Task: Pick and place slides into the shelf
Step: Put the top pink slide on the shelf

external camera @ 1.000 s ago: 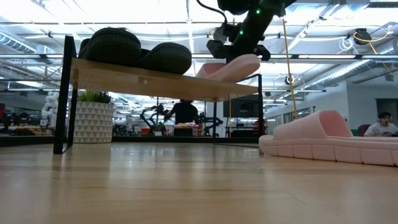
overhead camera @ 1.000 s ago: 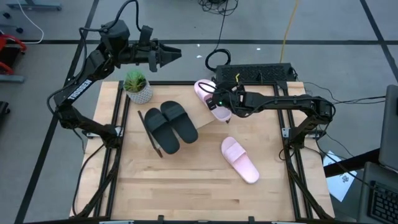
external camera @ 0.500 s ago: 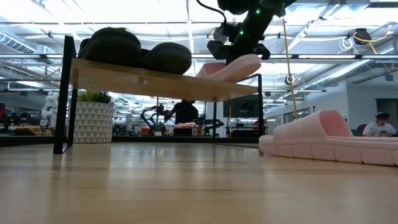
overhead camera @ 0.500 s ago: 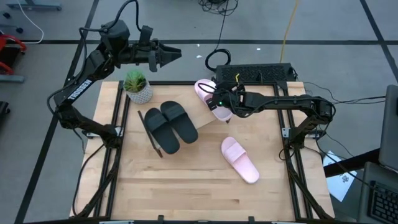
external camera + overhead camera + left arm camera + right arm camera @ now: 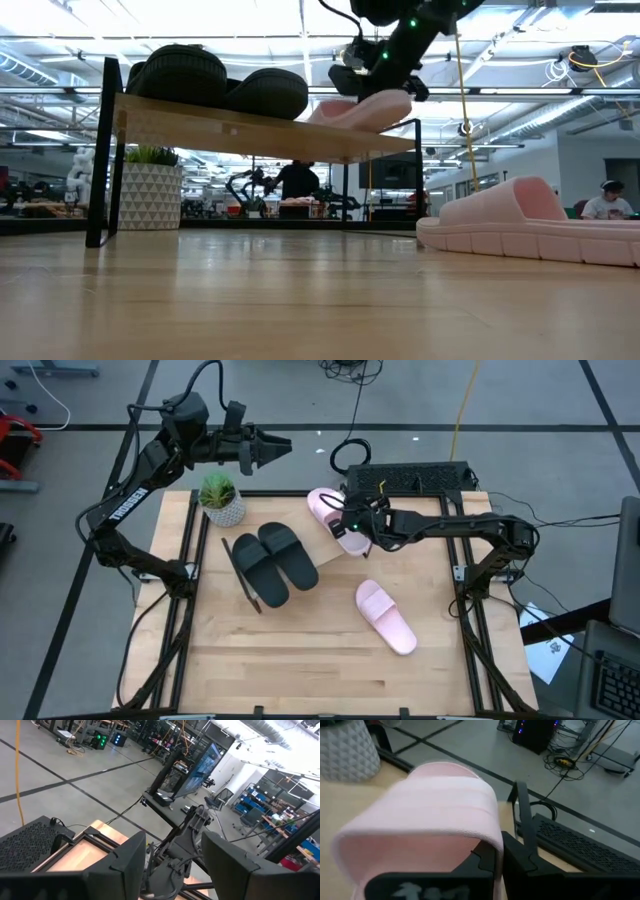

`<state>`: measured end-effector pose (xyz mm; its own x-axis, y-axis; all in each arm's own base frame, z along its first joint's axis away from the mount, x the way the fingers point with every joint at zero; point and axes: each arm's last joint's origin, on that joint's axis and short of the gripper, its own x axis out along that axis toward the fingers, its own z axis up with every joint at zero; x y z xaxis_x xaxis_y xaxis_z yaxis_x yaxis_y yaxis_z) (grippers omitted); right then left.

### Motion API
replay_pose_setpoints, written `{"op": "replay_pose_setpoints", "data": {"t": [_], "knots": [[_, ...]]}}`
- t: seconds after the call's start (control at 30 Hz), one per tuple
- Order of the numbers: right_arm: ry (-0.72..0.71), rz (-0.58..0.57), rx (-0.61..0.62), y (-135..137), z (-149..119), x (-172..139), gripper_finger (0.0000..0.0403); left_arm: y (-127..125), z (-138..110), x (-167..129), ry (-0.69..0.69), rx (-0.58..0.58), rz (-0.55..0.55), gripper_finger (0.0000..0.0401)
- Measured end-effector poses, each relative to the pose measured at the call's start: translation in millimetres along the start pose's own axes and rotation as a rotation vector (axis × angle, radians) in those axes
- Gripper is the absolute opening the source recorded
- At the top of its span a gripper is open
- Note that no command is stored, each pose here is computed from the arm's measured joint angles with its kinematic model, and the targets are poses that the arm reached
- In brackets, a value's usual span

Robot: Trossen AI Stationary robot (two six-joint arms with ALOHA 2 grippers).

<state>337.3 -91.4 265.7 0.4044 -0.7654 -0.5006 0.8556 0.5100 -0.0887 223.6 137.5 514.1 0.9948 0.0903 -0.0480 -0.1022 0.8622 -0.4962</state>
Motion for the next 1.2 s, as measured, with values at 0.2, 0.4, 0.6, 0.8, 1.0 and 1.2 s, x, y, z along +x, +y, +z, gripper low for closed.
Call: {"op": "replay_pose_setpoints", "data": {"t": [0.2,0.4,0.6,0.8,1.0,1.2], "knots": [[0.033,-0.02,-0.01,-3.0,-13.3,4.7,0.0004,-0.4,-0.2,0.0,0.008,-0.01,-0.015,0.0191],[0.028,-0.025,-0.037,-3.3,-12.8,5.0,0.0004,-0.4,-0.2,0.0,0.008,-0.01,-0.015,0.0191],[0.027,-0.038,-0.064,-5.5,-12.0,6.7,0.0004,-0.4,-0.2,0.0,0.008,-0.01,-0.015,0.0191],[0.018,-0.061,-0.089,-11.3,-8.1,2.4,0.0004,-0.4,-0.2,0.0,0.008,-0.006,-0.015,0.0191],[0.051,-0.061,-0.103,-15.6,-9.5,4.5,0.0004,-0.4,-0.2,0.0,0.008,-0.001,-0.015,0.0191],[0.08,0.0,-0.093,-16.0,-8.9,5.6,0.0018,-0.4,-0.2,0.0,0.007,0.001,-0.015,0.0191]]}}
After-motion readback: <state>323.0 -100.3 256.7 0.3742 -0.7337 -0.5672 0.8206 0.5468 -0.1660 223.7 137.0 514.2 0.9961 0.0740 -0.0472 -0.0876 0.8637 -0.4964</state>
